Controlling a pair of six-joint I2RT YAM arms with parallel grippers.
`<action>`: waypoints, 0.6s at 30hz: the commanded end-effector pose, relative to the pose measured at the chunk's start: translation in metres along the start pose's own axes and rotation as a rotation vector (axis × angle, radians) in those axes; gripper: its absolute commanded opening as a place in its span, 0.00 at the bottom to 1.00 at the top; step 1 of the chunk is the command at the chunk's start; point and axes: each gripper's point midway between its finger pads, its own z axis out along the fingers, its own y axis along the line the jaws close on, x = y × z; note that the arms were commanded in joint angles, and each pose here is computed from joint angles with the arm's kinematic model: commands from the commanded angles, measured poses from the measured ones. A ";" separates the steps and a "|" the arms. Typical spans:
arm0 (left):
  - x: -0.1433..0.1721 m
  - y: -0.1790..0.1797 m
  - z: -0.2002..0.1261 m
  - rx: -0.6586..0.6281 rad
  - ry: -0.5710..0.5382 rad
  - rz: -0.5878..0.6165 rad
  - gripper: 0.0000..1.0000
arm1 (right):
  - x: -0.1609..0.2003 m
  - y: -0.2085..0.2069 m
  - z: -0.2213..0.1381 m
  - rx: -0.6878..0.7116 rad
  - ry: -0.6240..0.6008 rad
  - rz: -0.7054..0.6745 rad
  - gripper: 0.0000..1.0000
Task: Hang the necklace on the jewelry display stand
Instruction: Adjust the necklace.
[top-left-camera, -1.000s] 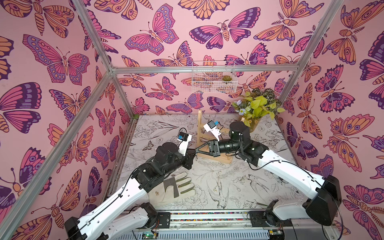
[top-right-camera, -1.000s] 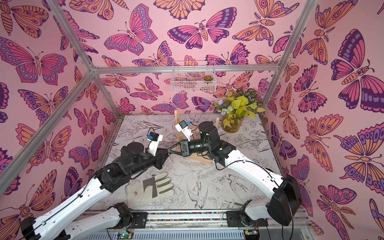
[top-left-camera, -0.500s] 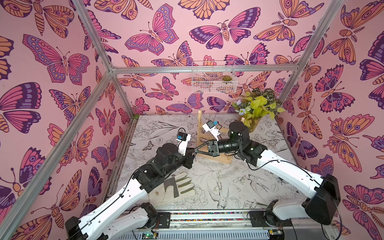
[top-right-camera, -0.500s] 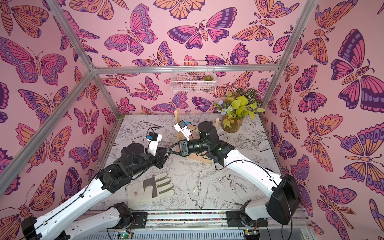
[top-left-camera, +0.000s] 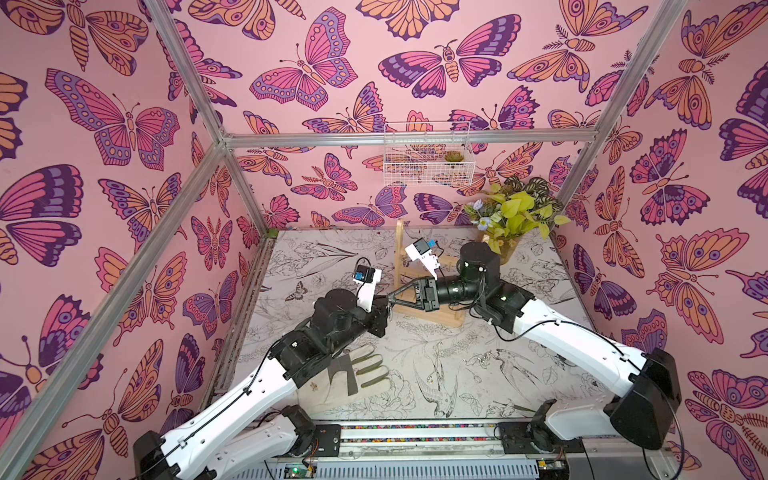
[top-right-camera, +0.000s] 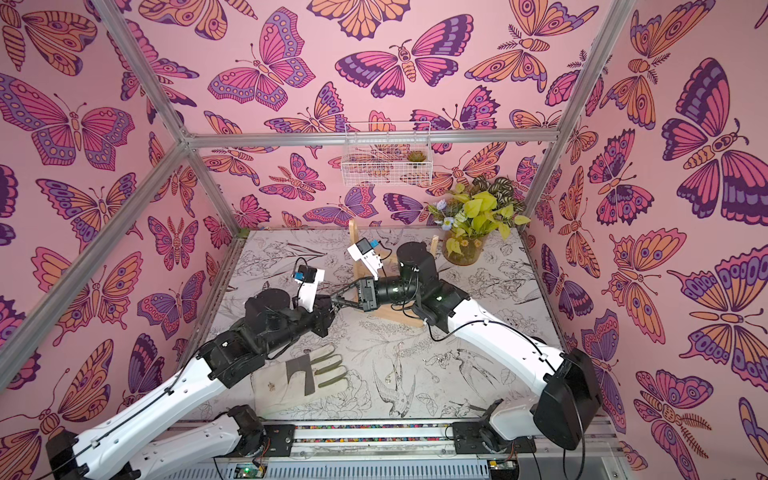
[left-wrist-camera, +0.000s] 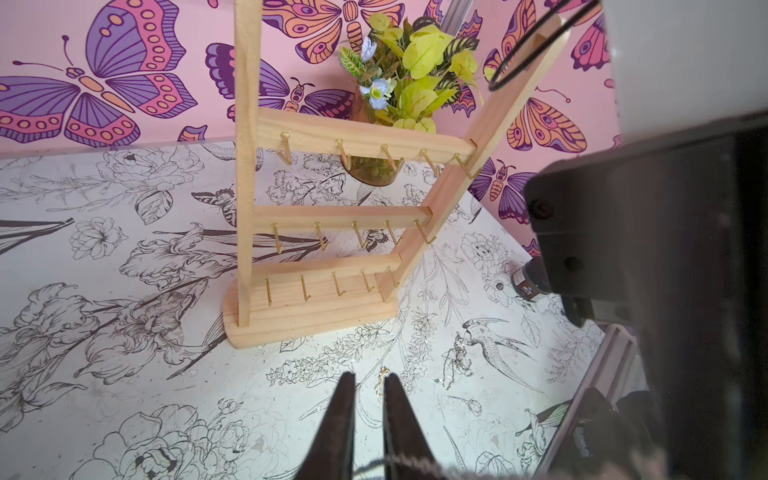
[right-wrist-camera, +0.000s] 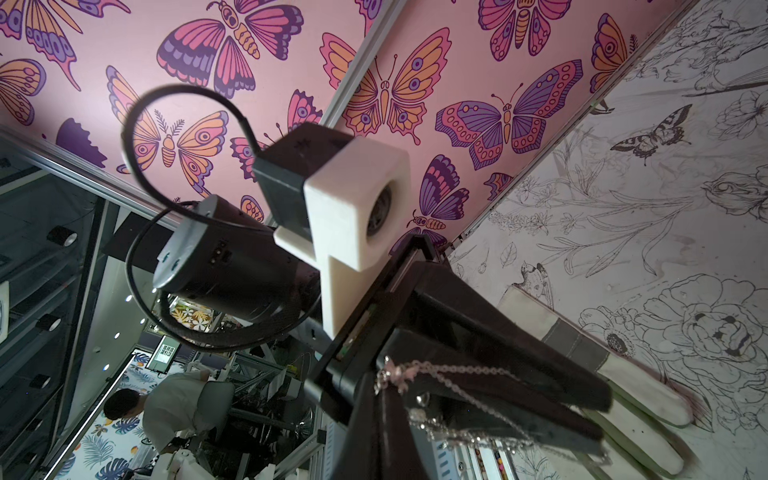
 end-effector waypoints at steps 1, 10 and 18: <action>-0.008 -0.001 -0.004 0.004 -0.045 0.009 0.10 | -0.007 0.020 -0.002 -0.040 -0.009 -0.044 0.00; -0.017 0.010 -0.016 -0.068 -0.073 0.025 0.00 | -0.003 0.016 -0.011 -0.011 -0.017 -0.054 0.00; -0.041 0.013 -0.025 -0.112 -0.154 0.043 0.00 | 0.005 0.005 -0.011 -0.012 -0.001 -0.028 0.00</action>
